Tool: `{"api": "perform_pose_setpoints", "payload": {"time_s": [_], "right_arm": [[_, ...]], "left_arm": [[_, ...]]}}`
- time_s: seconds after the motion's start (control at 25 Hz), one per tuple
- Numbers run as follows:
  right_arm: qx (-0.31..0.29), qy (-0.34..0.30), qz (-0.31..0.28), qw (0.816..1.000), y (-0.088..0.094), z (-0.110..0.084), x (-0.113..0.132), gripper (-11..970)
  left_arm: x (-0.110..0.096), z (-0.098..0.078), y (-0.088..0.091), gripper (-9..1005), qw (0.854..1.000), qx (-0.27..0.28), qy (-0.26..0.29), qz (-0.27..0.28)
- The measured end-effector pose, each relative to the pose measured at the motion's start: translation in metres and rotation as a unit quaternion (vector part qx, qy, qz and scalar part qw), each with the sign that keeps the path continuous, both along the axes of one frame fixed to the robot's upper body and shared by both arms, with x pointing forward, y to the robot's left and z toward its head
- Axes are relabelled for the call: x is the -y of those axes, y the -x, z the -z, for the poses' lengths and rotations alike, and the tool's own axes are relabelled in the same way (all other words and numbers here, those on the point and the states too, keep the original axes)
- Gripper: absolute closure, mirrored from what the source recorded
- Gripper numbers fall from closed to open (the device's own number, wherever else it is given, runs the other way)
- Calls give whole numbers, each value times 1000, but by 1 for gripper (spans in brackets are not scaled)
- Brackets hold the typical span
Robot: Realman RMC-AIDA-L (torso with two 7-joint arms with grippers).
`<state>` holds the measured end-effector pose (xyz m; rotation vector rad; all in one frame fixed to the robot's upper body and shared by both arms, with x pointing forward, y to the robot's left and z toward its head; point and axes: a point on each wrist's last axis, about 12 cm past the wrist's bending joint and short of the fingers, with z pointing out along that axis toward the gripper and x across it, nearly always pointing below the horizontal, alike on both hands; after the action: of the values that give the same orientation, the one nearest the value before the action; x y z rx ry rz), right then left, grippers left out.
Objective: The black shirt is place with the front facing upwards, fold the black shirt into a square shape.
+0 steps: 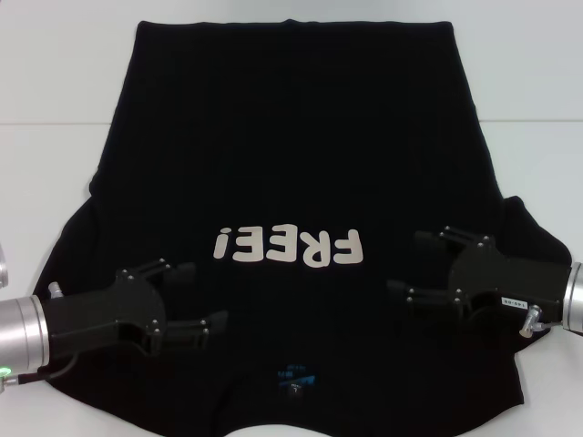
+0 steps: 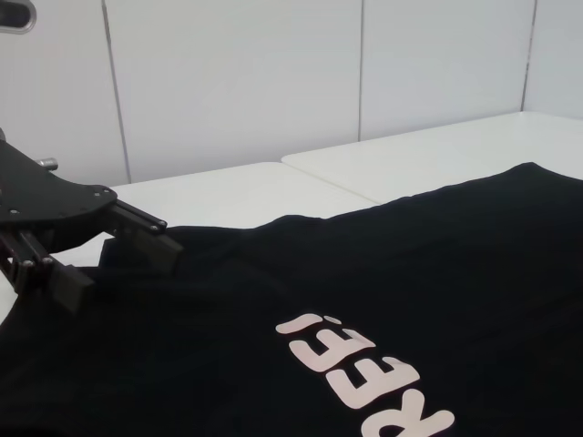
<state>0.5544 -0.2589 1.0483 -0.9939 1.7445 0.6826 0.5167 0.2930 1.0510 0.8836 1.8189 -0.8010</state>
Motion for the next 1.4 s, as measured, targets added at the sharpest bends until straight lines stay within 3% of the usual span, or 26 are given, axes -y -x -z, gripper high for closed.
{"api": "perform_pose_setpoints", "payload": {"time_s": [0.52, 0.72, 0.8, 1.0, 1.12, 1.28, 1.4], "right_arm": [[0, 1, 0, 1000, 0, 0, 0, 44], [0, 1, 1, 1000, 0, 0, 0, 44], [-1, 0, 2, 1000, 0, 0, 1, 43], [-4, -1, 3, 1000, 1, 1, 1, 43], [-6, -2, 2, 1000, 0, 0, 1, 43], [-10, -6, 2, 1000, 0, 0, 0, 44], [-11, -7, 1, 1000, 0, -1, -1, 44]], "left_arm": [[0, 0, 0, 64, 1000, -2, 1, -1], [-7, -10, -6, 64, 995, -84, 53, -33], [-13, -19, -10, 64, 985, -136, 91, -49], [-46, -51, -30, 65, 935, -288, 168, -123], [-64, -62, -36, 65, 907, -341, 186, -161], [-85, -68, -39, 66, 879, -388, 172, -216], [-99, -67, -42, 66, 875, -390, 138, -252]]}}
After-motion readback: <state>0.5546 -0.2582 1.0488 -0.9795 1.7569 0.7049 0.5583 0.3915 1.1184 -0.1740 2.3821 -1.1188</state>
